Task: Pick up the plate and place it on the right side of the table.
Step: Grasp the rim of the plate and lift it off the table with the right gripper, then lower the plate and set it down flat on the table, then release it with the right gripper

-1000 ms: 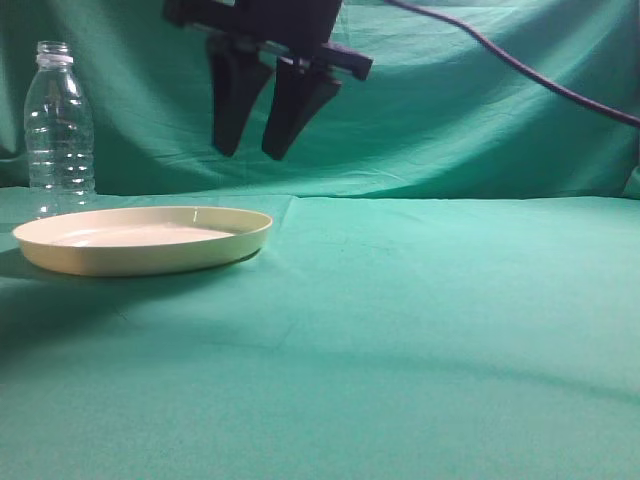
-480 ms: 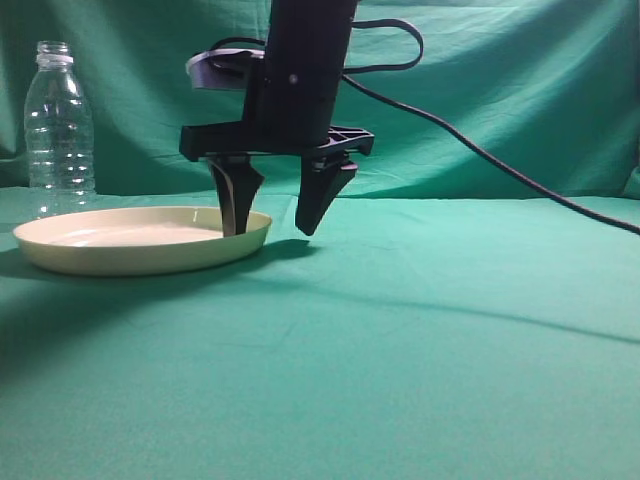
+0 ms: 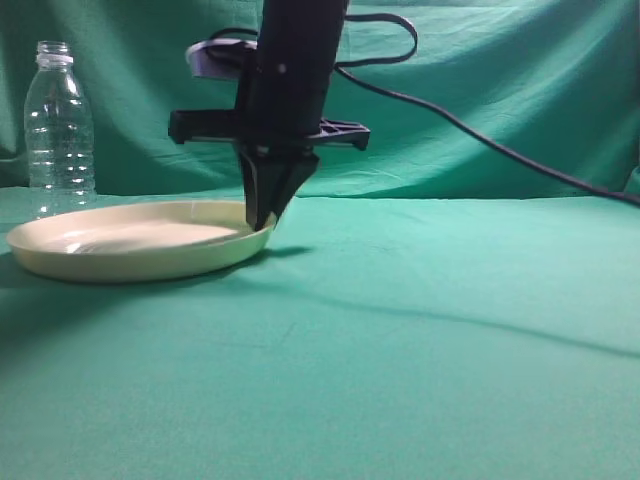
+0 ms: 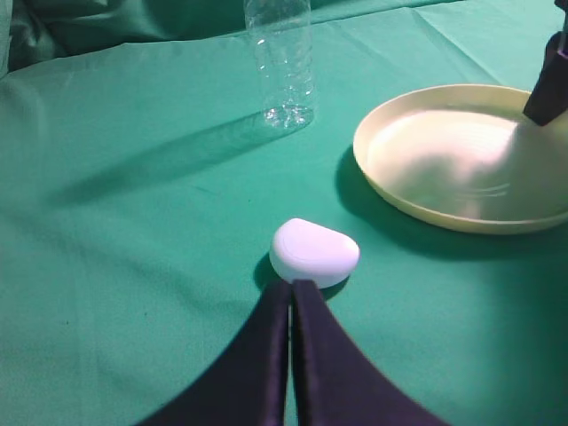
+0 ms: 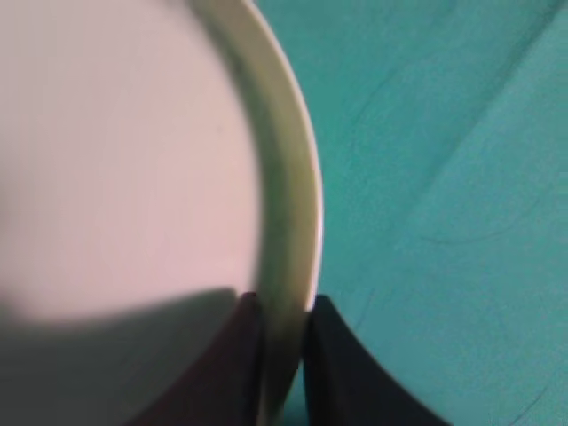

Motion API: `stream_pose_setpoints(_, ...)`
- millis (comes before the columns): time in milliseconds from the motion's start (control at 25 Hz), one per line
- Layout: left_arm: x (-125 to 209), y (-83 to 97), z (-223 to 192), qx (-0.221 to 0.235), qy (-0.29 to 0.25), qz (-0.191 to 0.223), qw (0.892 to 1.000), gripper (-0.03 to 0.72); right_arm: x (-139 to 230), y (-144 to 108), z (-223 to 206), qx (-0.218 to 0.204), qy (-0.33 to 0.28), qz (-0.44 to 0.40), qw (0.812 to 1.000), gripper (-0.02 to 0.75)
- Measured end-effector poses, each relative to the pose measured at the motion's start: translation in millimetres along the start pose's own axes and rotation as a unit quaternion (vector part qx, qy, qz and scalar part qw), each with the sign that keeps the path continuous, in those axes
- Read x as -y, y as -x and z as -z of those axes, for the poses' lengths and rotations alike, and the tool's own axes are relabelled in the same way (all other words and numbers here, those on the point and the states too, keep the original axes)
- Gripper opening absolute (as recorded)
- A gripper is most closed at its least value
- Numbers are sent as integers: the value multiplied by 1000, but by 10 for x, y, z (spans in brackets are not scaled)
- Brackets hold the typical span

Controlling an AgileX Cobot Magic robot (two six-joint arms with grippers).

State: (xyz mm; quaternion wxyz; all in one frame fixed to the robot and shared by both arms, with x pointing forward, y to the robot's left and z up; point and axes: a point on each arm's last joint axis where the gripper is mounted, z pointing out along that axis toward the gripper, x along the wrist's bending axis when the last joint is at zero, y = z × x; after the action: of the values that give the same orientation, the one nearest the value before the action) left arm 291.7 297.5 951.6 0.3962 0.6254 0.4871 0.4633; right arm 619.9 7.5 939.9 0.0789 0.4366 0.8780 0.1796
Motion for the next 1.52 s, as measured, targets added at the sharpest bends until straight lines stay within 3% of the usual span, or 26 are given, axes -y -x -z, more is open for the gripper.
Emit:
stream_pose_setpoints(80,0,0,0,0,0,0,1000,0,-32,-3,45,-1,-4,-12,1000,73)
stream_pose_setpoints(120,-2,-1,0,0,1,0,1000,0,-71,-3,97,0,-3,-18,1000,0)
stream_pose_setpoints(360,-1,-1,0,-1,1,-1,1000,0,-187,49,493,32,-13,-1,999,0)
stream_pose_setpoints(520,-1,-1,0,-1,1,-1,1000,0,-121,206,629,103,-52,2,993,0)
stream_pose_setpoints(760,-1,-1,0,-1,1,-1,1000,0,-34,634,882,130,-61,-45,989,0)
stream_pose_setpoints(1120,-1,-1,0,-1,1,-1,1000,0,826,1686,1216,169,-95,-164,967,0)
stream_pose_setpoints(1320,-1,-2,0,-1,1,-2,1000,0,1359,1976,1161,174,-109,-212,955,0)
stream_pose_setpoints(1520,-1,-2,0,-1,1,-2,1000,0,1649,2017,921,158,-101,-236,954,0)
